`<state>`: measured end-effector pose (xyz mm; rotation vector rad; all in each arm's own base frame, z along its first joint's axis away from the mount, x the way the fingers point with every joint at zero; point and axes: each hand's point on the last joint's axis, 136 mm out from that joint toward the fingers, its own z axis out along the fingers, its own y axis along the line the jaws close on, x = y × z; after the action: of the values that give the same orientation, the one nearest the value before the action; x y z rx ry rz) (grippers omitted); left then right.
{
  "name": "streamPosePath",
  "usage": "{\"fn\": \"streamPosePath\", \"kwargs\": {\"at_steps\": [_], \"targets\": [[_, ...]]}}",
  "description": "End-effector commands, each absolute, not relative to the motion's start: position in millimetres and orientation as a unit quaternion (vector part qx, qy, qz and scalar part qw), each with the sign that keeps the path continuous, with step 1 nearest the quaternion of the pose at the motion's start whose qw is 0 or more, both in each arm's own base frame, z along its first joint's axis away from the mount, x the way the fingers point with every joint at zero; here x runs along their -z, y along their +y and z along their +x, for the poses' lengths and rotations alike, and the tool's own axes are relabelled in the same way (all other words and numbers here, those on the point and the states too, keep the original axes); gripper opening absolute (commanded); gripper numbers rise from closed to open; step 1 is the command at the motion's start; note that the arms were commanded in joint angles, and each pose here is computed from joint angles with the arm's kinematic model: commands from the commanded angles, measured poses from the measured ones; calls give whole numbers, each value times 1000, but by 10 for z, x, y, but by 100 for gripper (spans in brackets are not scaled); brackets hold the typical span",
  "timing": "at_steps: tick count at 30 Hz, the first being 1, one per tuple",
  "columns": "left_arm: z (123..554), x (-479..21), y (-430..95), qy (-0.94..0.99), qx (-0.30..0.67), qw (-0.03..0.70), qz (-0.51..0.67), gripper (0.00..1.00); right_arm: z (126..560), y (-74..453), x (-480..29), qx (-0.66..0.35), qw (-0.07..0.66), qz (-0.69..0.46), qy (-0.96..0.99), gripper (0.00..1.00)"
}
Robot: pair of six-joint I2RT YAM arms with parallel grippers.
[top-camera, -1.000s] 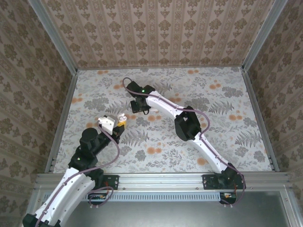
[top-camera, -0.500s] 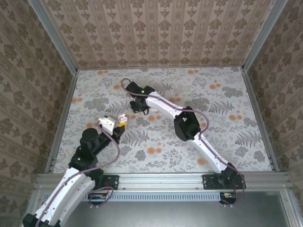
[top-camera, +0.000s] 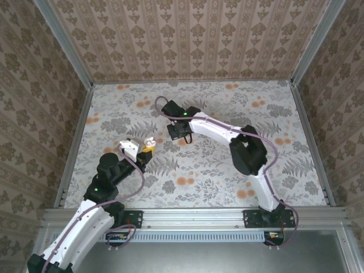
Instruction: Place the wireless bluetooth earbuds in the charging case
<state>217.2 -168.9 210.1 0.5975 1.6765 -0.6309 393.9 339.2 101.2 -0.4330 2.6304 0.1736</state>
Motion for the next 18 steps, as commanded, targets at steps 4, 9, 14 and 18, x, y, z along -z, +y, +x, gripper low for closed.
{"fn": "streamPosePath", "kwargs": {"at_steps": [4,9,14,18], "targets": [[2099,-2343,-1972,678,362,575,281,0,3837,3209,-1892,-79,371,-147,914,10],[2039,-2480,-2199,659,419,538,317,0,3574,3142,-2465,-94,450,-175,871,9],[1953,-2613,-2360,631,474,509,344,0,3228,3212,-2956,-129,516,-221,818,8],[1955,-2697,-2398,624,491,504,341,0,2994,3210,-3235,-153,554,-240,783,8]]}}
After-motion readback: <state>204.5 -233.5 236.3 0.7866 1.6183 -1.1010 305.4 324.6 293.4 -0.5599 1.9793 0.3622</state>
